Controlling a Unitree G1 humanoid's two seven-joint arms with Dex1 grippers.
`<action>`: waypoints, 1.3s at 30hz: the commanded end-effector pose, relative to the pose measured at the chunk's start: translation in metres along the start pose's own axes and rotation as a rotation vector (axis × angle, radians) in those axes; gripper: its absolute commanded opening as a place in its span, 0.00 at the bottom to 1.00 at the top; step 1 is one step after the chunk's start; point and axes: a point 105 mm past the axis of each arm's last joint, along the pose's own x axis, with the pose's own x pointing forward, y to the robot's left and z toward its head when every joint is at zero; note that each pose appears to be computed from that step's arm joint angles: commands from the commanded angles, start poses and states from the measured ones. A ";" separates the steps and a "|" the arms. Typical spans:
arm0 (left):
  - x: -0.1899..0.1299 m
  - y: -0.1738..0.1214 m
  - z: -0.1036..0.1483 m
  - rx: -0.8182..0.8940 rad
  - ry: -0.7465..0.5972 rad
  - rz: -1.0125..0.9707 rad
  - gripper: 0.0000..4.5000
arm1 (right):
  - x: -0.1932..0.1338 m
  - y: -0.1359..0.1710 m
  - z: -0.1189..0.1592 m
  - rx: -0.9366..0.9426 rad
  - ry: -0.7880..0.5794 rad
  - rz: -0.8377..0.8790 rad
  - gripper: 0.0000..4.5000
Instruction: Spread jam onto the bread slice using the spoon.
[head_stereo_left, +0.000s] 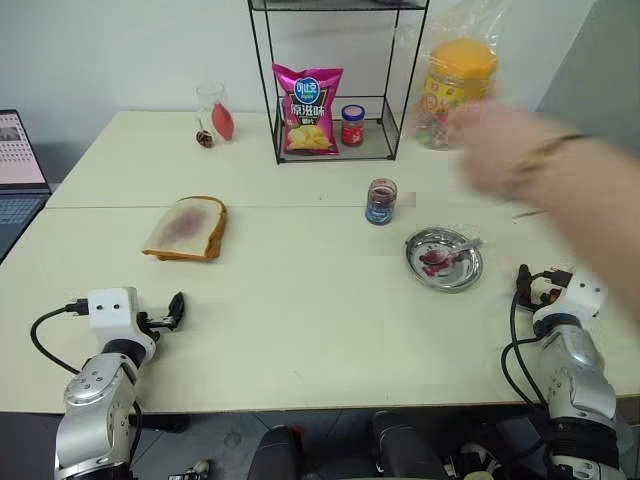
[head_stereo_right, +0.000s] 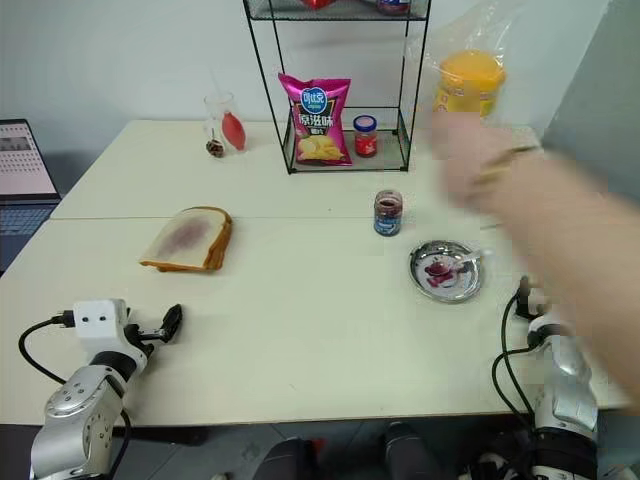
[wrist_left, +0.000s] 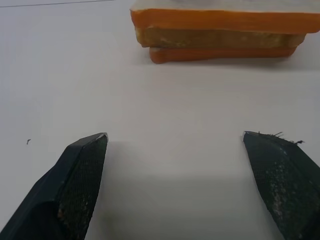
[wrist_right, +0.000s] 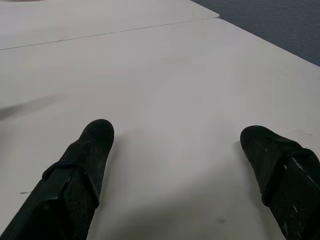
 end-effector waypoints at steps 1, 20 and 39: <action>0.001 0.001 0.007 0.044 -0.022 0.000 1.00 | 0.002 -0.006 0.018 -0.018 -0.070 -0.011 0.99; 0.010 -0.007 0.086 -0.576 -0.169 -0.251 1.00 | -0.082 0.161 0.115 -0.033 -0.097 1.229 0.99; 0.043 -0.045 0.088 -0.822 -0.131 -0.317 0.96 | -0.122 0.218 0.114 -0.030 -0.036 1.507 1.00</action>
